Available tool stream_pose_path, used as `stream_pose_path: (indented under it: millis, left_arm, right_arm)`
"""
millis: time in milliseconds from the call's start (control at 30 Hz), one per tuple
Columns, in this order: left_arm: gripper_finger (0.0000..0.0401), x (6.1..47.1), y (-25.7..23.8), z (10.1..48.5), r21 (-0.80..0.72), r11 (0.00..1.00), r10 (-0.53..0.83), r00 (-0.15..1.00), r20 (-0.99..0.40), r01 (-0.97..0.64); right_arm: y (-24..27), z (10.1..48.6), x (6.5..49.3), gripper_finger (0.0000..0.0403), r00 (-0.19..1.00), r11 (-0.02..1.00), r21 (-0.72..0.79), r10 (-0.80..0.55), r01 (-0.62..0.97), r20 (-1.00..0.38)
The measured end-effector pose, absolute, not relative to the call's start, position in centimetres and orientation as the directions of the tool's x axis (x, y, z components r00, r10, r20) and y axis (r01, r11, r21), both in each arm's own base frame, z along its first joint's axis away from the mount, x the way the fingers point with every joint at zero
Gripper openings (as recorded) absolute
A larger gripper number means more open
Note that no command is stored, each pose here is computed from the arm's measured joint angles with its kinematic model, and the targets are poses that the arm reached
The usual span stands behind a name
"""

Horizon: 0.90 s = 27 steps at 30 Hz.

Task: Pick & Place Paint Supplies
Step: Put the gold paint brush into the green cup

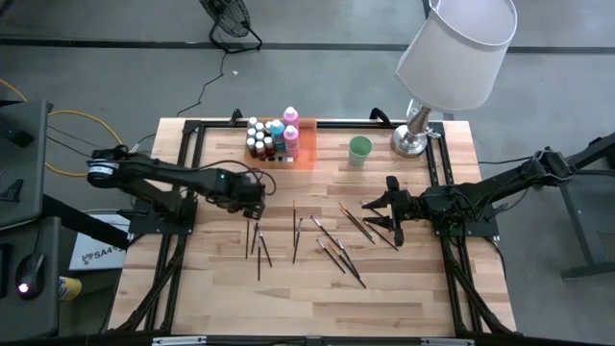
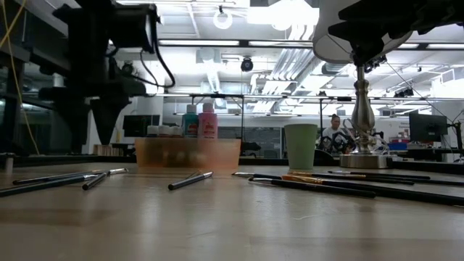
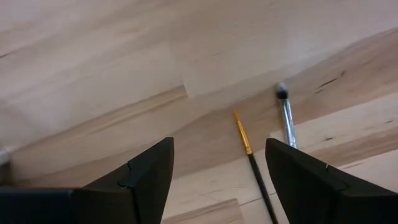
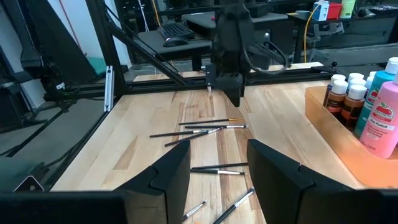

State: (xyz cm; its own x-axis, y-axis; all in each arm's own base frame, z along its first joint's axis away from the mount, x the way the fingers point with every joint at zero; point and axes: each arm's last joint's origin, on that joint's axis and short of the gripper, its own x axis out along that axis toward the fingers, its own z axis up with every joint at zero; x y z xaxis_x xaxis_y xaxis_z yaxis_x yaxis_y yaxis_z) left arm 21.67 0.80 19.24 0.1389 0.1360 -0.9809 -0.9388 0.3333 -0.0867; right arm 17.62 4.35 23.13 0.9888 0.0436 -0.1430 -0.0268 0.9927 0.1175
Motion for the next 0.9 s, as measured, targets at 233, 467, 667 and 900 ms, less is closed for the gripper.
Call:
stream_pose_path:
  millis: [233, 467, 667, 900]
  left_arm:
    - [0.0246, 23.4, 1.4, 17.9, -0.143, 0.354, 0.090, 0.186, -0.978, -0.924]
    - [0.0246, 23.8, 1.8, 16.9, -0.112, 0.314, 0.086, 0.145, -0.986, -0.943]
    - [0.0246, 24.1, 2.6, 16.1, -0.092, 0.273, 0.071, 0.115, -0.991, -0.957]
    - [0.0246, 24.1, 2.9, 15.7, -0.081, 0.253, 0.050, 0.097, -0.994, -0.964]
  right_arm:
    - [4.4, 23.1, 17.6, 0.0152, 0.989, 0.993, 0.117, 0.044, -0.027, -0.143]
    - [4.4, 23.1, 17.6, 0.0152, 0.989, 0.993, 0.118, 0.044, -0.027, -0.143]
    - [4.4, 23.1, 17.6, 0.0152, 0.989, 0.993, 0.118, 0.044, -0.027, -0.143]
    - [4.4, 23.1, 17.6, 0.0152, 0.989, 0.993, 0.118, 0.044, -0.027, -0.143]
